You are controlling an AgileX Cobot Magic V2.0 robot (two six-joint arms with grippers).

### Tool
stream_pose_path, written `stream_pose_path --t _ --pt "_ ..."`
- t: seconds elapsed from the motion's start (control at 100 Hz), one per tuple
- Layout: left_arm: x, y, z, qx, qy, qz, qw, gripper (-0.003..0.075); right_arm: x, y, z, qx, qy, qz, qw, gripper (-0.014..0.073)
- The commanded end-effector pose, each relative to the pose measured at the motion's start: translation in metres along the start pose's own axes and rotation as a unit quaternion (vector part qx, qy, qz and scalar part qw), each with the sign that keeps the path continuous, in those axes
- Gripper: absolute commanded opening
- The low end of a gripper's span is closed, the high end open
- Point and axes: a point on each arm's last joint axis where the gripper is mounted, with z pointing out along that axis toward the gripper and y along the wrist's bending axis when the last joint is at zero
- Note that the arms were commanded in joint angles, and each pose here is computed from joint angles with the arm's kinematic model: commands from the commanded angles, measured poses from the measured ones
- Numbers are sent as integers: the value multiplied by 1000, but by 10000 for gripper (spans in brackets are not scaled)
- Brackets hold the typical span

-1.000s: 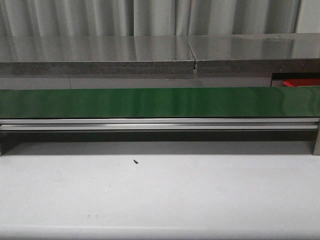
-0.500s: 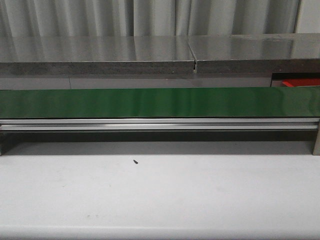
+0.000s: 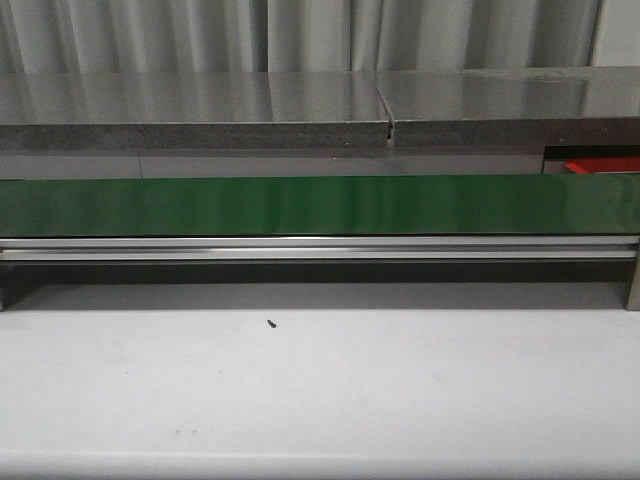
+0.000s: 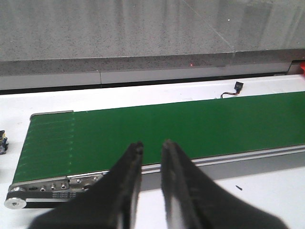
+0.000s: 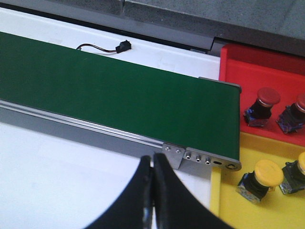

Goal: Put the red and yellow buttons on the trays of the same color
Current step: 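Move the left gripper down over a red button on the table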

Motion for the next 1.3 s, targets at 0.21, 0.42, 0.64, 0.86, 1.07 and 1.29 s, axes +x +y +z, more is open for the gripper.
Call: stream_pose_path --t 0.21,0.42,0.64,0.86,1.07,1.29 --pt "-30 5 7 -18 -44 -38 998 583 -11 -2 -4 13 -37 1 999 -66" --pt "-65 35 44 -75 -34 -95 992 576 -11 -2 -4 13 -37 1 999 -66" --pt "-95 101 94 -145 19 -137 980 575 -11 -2 -4 13 -37 1 999 -66" --pt "-87 180 139 -178 96 -212 956 530 -11 -2 -4 13 -37 1 999 -66" --pt "-58 228 179 -178 162 -263 934 525 -11 -2 -4 13 -37 1 999 -66" --pt "-24 247 205 -180 202 -295 916 525 -11 -2 -4 13 -37 1 999 -66"
